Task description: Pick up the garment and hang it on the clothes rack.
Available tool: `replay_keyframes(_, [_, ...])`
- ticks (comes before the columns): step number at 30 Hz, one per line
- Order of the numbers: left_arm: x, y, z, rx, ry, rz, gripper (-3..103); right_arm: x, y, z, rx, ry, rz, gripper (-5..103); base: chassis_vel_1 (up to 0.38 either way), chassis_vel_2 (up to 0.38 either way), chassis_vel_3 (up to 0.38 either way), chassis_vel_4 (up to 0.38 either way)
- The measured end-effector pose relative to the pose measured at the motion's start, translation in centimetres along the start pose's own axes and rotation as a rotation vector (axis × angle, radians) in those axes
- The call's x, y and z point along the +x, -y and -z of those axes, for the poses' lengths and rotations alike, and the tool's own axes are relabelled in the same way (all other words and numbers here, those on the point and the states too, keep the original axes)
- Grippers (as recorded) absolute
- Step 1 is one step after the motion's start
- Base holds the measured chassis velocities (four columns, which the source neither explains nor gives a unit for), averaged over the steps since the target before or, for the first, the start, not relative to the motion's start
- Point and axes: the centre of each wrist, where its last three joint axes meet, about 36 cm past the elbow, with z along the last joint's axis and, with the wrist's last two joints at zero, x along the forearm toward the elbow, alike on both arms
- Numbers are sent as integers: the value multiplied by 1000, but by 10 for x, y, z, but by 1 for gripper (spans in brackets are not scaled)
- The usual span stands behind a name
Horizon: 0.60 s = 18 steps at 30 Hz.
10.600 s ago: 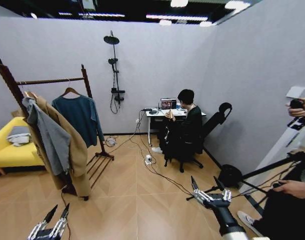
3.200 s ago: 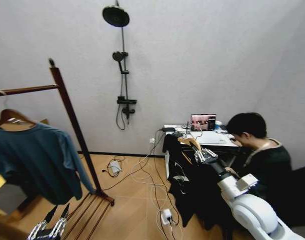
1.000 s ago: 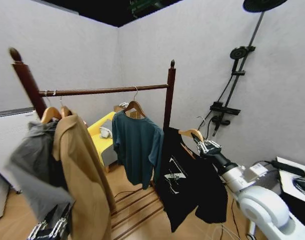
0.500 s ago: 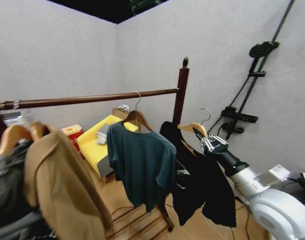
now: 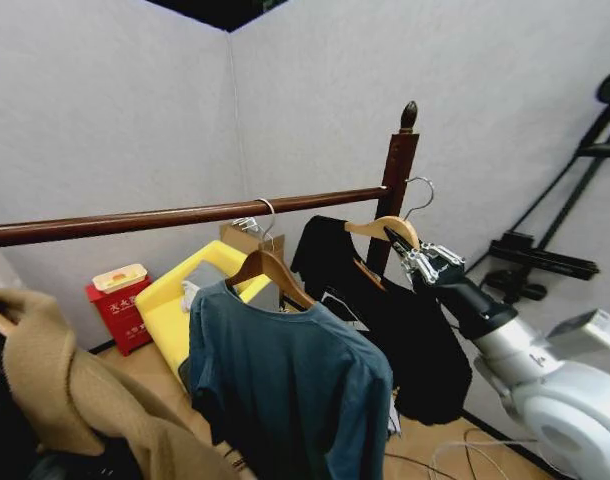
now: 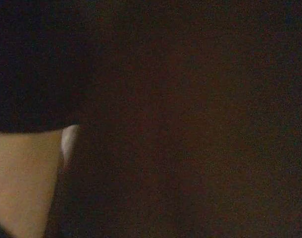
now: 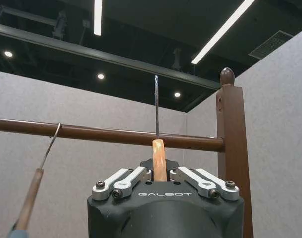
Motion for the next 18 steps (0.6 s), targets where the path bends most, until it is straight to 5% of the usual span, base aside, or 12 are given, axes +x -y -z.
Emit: replay_keyframes(18, [0,0,0,0,0,1,46,-7,5,1,27,-9,-2,10,12,-17,-22,14])
